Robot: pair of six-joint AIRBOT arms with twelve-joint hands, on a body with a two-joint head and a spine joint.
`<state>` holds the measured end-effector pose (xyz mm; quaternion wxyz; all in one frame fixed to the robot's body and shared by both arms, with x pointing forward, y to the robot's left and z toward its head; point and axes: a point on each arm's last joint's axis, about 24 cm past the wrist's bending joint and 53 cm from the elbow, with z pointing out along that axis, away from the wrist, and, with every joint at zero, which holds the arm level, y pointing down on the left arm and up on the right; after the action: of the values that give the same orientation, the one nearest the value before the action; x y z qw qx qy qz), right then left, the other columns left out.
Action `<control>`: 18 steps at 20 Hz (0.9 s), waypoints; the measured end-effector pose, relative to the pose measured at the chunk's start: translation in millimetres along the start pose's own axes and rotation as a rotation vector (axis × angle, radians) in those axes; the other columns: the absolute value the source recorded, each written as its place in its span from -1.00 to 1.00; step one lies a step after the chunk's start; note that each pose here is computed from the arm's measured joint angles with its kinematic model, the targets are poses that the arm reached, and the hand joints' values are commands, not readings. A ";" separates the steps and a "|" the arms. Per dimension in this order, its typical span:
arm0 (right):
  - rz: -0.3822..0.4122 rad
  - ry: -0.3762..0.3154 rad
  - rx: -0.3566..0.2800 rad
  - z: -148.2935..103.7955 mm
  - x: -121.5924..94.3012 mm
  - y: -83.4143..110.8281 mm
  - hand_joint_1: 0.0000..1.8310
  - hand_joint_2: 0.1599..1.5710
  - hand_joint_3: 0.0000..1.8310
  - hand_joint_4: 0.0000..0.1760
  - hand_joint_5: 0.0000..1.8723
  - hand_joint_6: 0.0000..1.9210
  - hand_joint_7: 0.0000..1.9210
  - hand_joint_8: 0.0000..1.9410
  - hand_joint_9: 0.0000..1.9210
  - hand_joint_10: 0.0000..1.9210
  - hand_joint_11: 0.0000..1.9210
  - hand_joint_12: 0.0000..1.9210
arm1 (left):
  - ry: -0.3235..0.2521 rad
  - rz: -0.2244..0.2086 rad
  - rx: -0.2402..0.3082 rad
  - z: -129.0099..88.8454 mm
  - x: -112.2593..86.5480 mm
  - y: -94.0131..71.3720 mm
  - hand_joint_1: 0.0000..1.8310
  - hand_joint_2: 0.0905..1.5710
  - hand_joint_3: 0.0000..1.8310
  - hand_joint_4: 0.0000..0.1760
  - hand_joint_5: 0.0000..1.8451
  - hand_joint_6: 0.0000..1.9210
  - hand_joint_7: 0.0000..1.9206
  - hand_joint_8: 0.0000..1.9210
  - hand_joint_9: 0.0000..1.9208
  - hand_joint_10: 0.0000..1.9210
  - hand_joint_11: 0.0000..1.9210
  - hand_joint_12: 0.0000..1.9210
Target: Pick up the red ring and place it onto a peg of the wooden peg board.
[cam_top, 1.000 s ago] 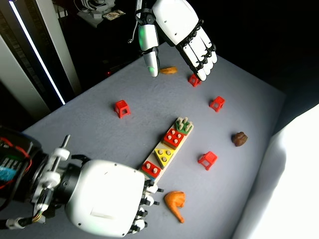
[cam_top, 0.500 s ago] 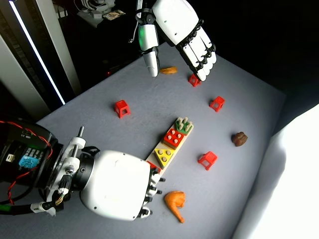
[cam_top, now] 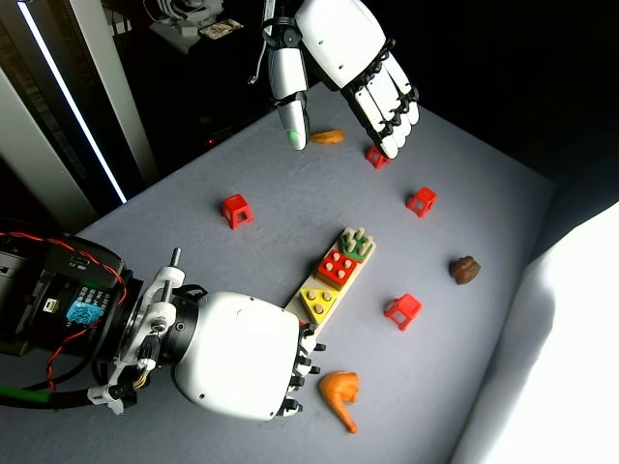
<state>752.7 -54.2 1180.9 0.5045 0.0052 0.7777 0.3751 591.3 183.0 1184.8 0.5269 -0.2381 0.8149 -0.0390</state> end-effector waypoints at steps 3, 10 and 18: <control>-0.024 -0.002 0.006 -0.1 2.2 -4.3 0.50 0.32 -1.00 -1.00 0.03 0.05 0.12 -0.20 -0.02 0.15 -0.14 0.12 | 0.000 0.000 0.000 0.0 0.0 0.0 -1.00 0.41 -1.00 -1.00 -0.91 -0.99 -0.85 -0.99 -0.85 -0.99 -1.00 -0.76; -0.040 -0.001 0.025 5.0 7.9 -14.5 0.31 0.40 -0.99 -0.71 -0.06 0.20 -0.01 0.06 0.16 -0.90 -0.24 0.15 | 0.000 0.000 0.000 0.0 0.0 -0.1 -1.00 0.42 -1.00 -1.00 -0.88 -1.00 -0.82 -1.00 -0.83 -1.00 -1.00 -0.74; -0.057 -0.020 0.019 10.7 7.8 -12.9 0.22 0.34 -1.00 -1.00 -0.15 -0.76 -0.07 -0.81 -0.02 -0.99 -0.44 0.06 | 0.000 0.000 0.000 0.0 0.0 -0.1 -1.00 0.40 -1.00 -1.00 -0.90 -1.00 -0.82 -1.00 -0.84 -0.99 -1.00 -0.78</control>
<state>762.1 -54.2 1165.0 0.5225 -0.0084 0.7761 0.3530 591.3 182.9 1184.8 0.5269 -0.2380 0.8150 -0.0391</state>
